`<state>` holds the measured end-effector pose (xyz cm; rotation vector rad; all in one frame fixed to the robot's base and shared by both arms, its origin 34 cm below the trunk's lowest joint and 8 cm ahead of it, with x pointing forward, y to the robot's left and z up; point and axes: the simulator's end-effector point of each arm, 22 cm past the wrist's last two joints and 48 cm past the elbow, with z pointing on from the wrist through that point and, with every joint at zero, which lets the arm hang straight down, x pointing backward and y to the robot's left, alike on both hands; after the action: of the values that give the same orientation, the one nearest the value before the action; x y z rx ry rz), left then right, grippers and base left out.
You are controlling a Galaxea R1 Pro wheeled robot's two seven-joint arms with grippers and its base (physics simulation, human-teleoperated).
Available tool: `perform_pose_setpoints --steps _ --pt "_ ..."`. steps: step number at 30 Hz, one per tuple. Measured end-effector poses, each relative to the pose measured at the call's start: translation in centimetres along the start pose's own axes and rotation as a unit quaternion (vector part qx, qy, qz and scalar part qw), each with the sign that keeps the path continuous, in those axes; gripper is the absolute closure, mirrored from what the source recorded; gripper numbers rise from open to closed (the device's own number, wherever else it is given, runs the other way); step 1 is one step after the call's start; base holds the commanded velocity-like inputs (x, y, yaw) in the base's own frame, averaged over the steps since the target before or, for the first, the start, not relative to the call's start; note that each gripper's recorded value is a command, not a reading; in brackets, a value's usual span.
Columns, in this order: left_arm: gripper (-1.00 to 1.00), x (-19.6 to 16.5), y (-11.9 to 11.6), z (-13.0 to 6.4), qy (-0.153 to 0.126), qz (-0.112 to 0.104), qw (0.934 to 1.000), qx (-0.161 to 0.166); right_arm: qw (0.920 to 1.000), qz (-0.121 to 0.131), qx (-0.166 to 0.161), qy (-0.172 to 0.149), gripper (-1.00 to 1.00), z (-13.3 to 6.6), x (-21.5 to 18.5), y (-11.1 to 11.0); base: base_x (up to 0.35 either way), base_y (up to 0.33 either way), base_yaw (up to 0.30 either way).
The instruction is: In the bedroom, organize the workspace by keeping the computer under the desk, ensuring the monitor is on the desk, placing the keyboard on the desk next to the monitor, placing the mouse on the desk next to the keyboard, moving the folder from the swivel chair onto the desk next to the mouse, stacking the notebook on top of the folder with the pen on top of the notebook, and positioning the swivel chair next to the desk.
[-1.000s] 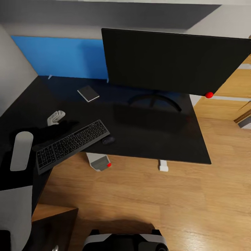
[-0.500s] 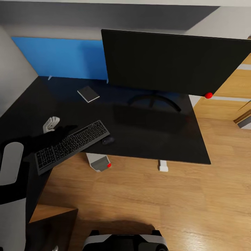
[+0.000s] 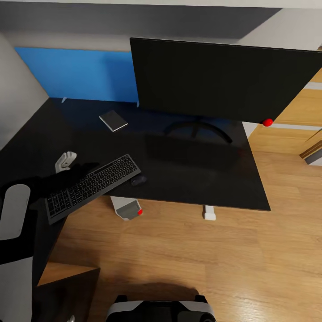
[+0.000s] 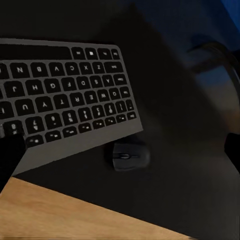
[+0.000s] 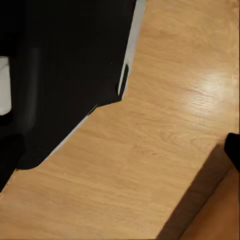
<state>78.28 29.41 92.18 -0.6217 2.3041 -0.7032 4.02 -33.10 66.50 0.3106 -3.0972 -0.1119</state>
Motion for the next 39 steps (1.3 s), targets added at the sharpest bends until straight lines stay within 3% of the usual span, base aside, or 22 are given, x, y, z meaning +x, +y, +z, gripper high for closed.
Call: perform_pose_setpoints --steps 4,10,20,28,32,39 --pt "-1.00 0.8 0.7 0.0 0.006 -0.003 1.0000 -0.005 0.9963 0.043 0.034 -0.065 -1.00 0.8 -6.1 -2.8 -0.085 -0.057 0.000" --pt "-1.00 1.0 0.8 -0.1 0.008 -0.004 0.9999 -0.005 0.9905 0.057 0.037 -0.119 -1.00 0.7 -11.3 -3.3 -0.171 -0.092 0.000" --pt "-1.00 0.5 -0.3 -0.6 0.002 -0.004 1.0000 0.005 0.9929 0.067 0.017 -0.097 -1.00 0.8 -15.8 -2.3 -0.023 -0.011 -0.022" --pt "-1.00 0.3 -1.0 -1.0 -0.002 -0.003 0.9999 0.011 0.9878 0.076 0.023 -0.133 -1.00 -0.7 -21.3 -3.5 -0.002 -0.001 -0.106" --pt "-1.00 0.9 -1.3 -1.1 0.004 -0.005 0.9999 0.016 0.9842 0.072 0.014 -0.161 -1.00 -2.3 -25.5 -2.9 0.000 0.000 -0.129" --pt "-1.00 1.0 -1.8 -1.5 0.004 -0.004 0.9998 0.020 0.9857 0.071 -0.001 -0.153 -1.00 -3.7 -28.2 -1.5 0.000 0.000 -0.125"
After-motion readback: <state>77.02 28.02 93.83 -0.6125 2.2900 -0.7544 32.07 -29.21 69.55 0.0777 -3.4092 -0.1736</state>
